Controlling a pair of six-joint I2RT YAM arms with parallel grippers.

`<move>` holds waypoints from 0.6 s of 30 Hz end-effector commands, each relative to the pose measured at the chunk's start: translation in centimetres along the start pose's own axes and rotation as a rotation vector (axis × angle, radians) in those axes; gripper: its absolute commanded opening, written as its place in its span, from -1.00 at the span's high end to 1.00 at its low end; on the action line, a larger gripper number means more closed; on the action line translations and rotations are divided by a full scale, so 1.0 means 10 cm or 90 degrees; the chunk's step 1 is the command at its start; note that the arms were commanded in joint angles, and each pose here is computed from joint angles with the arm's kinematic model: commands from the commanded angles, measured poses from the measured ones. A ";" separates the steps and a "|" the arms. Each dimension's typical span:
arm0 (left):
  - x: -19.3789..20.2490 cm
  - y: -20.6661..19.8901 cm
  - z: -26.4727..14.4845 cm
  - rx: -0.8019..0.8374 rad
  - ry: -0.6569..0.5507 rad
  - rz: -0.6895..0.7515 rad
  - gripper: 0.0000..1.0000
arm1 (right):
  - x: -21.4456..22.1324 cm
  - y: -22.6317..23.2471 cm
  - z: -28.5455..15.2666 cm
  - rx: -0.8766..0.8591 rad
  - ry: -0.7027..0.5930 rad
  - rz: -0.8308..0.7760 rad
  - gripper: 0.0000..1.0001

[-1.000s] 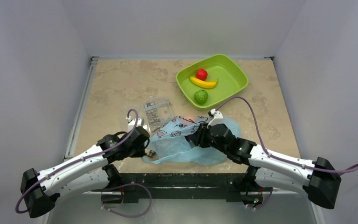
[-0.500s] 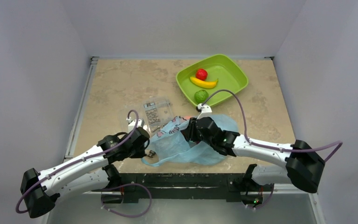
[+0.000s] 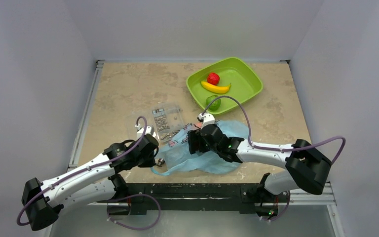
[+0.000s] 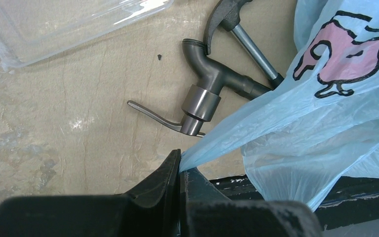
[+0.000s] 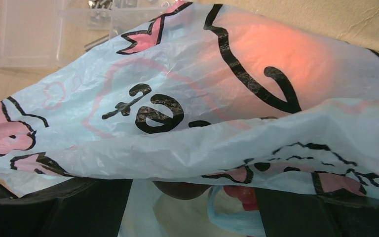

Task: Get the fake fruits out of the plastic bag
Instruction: Take out the fake fruit from the plastic bag.

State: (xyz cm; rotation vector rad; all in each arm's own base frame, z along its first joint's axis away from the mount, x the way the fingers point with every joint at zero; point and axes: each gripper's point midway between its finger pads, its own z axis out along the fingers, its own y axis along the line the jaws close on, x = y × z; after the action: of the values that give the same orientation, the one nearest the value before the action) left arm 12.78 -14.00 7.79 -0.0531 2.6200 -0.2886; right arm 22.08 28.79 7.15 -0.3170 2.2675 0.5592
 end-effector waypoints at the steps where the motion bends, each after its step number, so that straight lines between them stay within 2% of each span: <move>1: -0.01 -0.08 0.02 0.020 -0.001 0.009 1.00 | -0.02 0.14 0.10 -0.037 0.002 -0.027 -0.75; 6: 0.02 -0.12 0.05 0.029 0.011 0.011 1.00 | -0.04 0.10 0.25 -0.006 -0.001 -0.029 -0.75; 9: 0.04 -0.13 0.06 0.034 0.016 0.010 1.00 | -0.11 0.10 0.23 0.002 -0.013 -0.025 -0.66; 18: 0.02 -0.11 0.05 0.033 0.004 0.009 1.00 | -0.47 0.16 -0.32 -0.045 -0.094 0.018 0.23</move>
State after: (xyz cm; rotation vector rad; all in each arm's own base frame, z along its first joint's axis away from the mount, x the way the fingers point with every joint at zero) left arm 12.34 -14.69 6.97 -0.0285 2.6528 -0.3211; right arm 22.47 29.54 9.03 -0.3393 2.2173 0.5951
